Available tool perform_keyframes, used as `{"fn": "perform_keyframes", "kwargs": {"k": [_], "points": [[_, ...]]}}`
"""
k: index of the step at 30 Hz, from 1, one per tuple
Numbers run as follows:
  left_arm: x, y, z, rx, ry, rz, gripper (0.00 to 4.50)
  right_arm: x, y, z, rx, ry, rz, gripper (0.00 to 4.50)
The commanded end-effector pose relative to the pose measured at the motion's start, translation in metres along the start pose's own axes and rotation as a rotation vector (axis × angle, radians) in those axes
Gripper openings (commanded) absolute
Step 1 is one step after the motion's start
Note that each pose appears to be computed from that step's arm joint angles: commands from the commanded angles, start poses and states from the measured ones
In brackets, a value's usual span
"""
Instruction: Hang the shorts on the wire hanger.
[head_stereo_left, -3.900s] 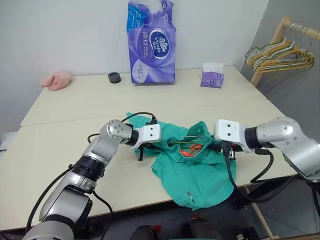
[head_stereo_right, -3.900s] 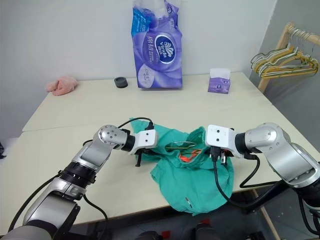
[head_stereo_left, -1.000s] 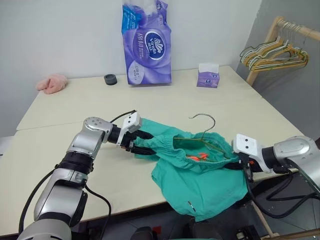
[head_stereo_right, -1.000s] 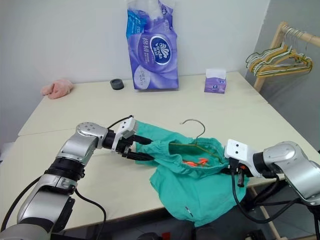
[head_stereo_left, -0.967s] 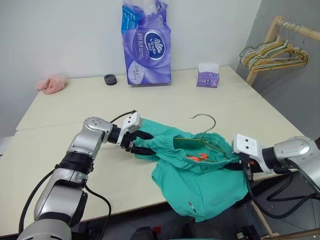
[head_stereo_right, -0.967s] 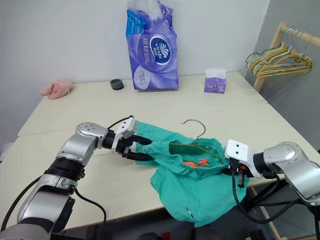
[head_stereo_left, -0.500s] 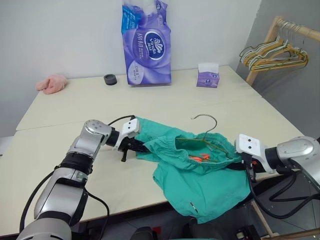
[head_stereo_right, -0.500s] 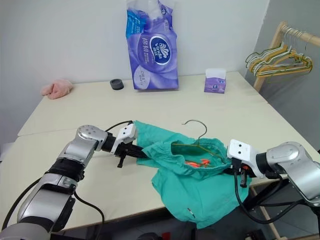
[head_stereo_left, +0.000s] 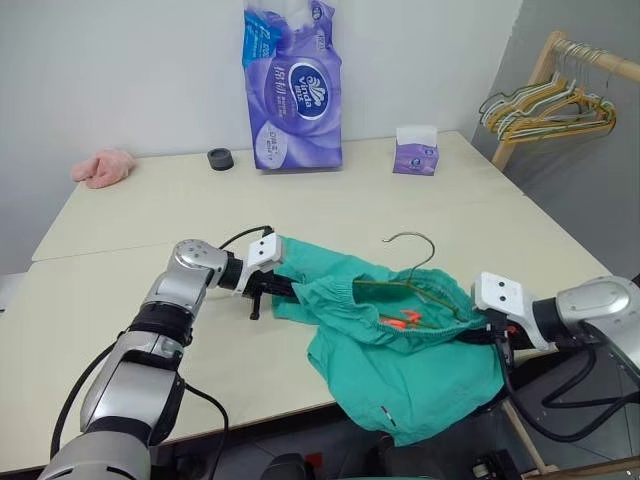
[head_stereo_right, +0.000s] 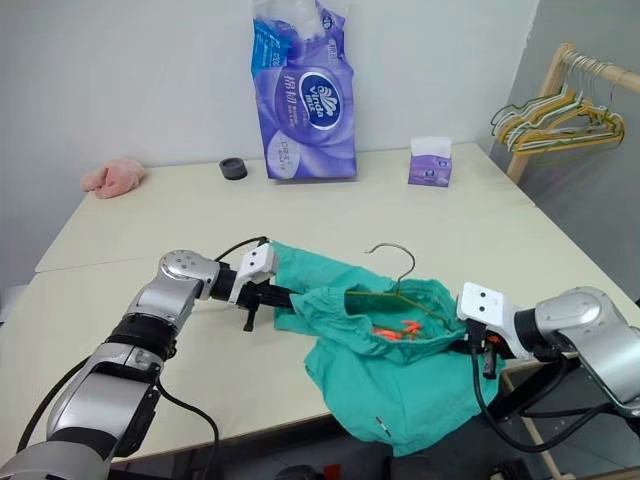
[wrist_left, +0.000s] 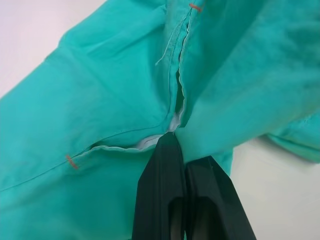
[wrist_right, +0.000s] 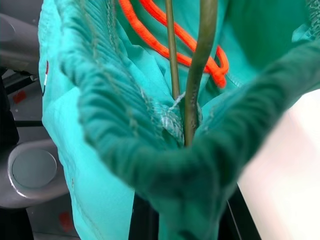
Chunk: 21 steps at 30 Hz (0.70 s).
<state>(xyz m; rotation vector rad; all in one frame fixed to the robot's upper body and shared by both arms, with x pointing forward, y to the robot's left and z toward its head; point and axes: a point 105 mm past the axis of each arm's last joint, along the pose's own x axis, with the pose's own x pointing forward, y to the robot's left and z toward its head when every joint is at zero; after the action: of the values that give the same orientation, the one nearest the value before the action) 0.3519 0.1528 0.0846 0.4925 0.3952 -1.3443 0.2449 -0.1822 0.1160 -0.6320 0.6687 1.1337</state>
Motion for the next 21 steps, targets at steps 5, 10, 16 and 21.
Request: {"fn": "perform_keyframes", "kwargs": {"k": [5,10,16,21], "points": [[-0.017,0.025,-0.003,0.087,0.045,0.178,0.01,-0.015,-0.004,0.004,-0.028,-0.012,-0.039,0.0],[-0.016,0.027,-0.004,0.101,0.05,0.186,0.01,-0.017,0.0,0.002,-0.023,0.0,-0.031,0.0],[-0.017,0.028,-0.008,0.118,0.068,0.201,0.01,-0.022,0.002,-0.004,-0.006,0.02,-0.03,0.0],[-0.013,0.026,-0.008,0.121,0.057,0.198,0.01,-0.022,0.002,0.0,0.01,-0.011,-0.043,0.0]]}}
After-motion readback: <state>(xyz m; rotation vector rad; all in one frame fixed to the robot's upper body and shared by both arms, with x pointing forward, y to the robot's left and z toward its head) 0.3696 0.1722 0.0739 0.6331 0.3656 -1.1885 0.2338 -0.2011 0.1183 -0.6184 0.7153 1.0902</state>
